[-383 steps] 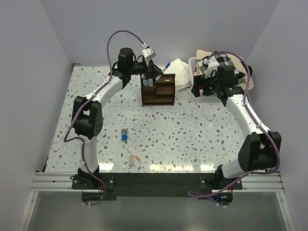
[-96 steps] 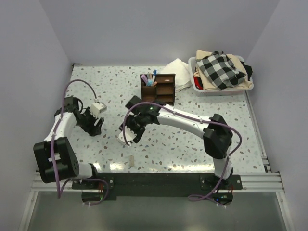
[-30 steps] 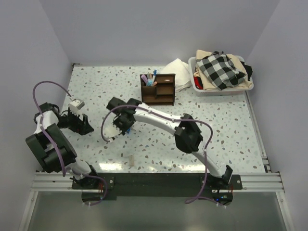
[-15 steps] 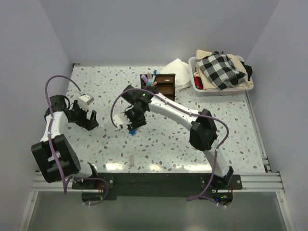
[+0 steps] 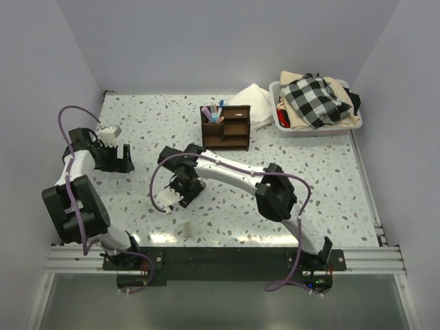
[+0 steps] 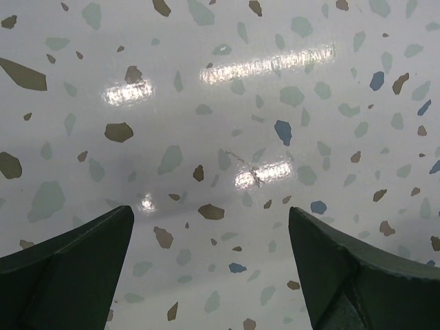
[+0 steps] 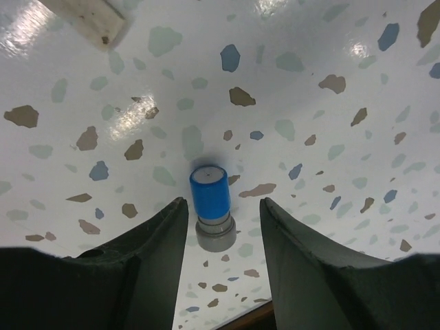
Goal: Sort the stationery into containers
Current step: Pick up the stationery from the center of the board.
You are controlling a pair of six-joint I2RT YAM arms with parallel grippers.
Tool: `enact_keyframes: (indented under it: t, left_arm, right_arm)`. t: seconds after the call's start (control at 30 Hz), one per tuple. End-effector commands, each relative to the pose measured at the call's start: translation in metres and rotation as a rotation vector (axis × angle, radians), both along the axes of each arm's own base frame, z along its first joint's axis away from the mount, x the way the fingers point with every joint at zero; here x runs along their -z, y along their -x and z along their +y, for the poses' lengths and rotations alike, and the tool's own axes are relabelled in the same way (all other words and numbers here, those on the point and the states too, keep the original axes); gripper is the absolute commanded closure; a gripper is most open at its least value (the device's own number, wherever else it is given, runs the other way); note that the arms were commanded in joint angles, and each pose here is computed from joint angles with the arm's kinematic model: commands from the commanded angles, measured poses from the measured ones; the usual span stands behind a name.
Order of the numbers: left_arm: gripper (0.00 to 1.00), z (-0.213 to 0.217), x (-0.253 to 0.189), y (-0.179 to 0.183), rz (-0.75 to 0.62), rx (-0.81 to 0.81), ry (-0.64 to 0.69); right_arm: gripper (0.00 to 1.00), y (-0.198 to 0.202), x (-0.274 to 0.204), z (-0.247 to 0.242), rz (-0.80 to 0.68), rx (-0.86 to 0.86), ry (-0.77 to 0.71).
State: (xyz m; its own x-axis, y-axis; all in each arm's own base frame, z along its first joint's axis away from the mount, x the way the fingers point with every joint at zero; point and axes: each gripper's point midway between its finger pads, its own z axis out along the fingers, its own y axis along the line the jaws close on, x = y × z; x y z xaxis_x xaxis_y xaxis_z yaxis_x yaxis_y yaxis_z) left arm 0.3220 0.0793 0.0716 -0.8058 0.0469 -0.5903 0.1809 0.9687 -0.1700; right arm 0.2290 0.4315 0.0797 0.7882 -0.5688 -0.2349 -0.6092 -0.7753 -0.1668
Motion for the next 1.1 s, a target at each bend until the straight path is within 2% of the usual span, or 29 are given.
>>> enact_keyframes:
  t: [0.0, 0.33, 1.07]
  left_arm:
    - [0.0, 0.005, -0.017, -0.015, -0.04, -0.042, 0.022]
    - [0.0, 0.007, -0.015, -0.022, -0.046, -0.008, 0.011]
    - [0.0, 0.005, -0.013, -0.023, -0.04, -0.023, 0.034]
  right_arm:
    - [0.51, -0.014, 0.007, -0.007, -0.049, -0.005, 0.074]
    - [0.53, -0.017, 0.033, -0.032, -0.065, 0.022, 0.224]
    - [0.59, -0.015, 0.063, -0.04, -0.036, 0.165, 0.271]
